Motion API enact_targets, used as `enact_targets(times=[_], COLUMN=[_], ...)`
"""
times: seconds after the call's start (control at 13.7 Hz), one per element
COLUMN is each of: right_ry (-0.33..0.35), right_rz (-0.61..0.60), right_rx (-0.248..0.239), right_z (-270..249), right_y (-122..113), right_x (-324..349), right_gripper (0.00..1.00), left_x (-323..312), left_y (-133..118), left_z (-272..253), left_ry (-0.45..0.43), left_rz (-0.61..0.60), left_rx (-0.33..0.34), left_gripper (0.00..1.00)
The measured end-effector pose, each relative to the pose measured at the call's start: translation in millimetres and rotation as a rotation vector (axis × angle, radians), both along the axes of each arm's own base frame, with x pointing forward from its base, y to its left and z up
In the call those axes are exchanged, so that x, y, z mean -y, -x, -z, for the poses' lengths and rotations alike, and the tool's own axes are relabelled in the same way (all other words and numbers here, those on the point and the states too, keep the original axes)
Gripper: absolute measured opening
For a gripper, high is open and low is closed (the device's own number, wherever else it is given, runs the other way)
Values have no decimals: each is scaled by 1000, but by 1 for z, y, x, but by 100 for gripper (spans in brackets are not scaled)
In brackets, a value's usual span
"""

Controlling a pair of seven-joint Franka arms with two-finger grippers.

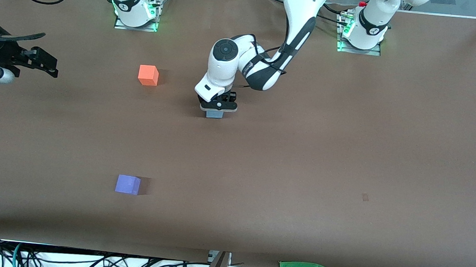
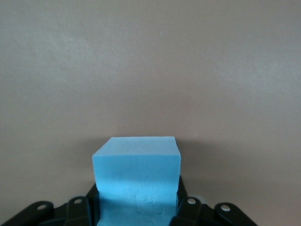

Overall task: Place blue block between orange and purple blocks
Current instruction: 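Carry the blue cube with the left gripper to mid-table and lower it, then open the left gripper and withdraw the left arm to rest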

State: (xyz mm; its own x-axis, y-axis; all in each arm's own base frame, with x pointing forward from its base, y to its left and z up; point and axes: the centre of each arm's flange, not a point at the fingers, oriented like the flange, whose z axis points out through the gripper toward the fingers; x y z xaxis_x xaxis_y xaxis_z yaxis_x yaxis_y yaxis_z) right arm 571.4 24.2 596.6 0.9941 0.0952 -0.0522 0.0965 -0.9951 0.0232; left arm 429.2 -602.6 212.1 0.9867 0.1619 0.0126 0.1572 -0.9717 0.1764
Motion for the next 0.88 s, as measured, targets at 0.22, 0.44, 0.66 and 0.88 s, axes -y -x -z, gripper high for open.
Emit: enact_targets(times=[0.22, 0.44, 0.66, 0.88], right_ry=[0, 0, 0, 0], right_rz=[0, 1, 1, 2], right_rx=[0, 0, 0, -1], right_z=[0, 0, 0, 0], right_y=[0, 0, 0, 0], right_x=[0, 0, 1, 1], right_gripper=[100, 100, 100, 100], left_x=[3, -6, -57, -154], left_y=[3, -15, -59, -100], left_z=[4, -25, -106, -206], left_ry=[-1, 16, 10, -17], left_rz=[-17, -41, -125, -217], left_rx=[16, 38, -18, -106], left_gripper=[76, 100, 100, 100])
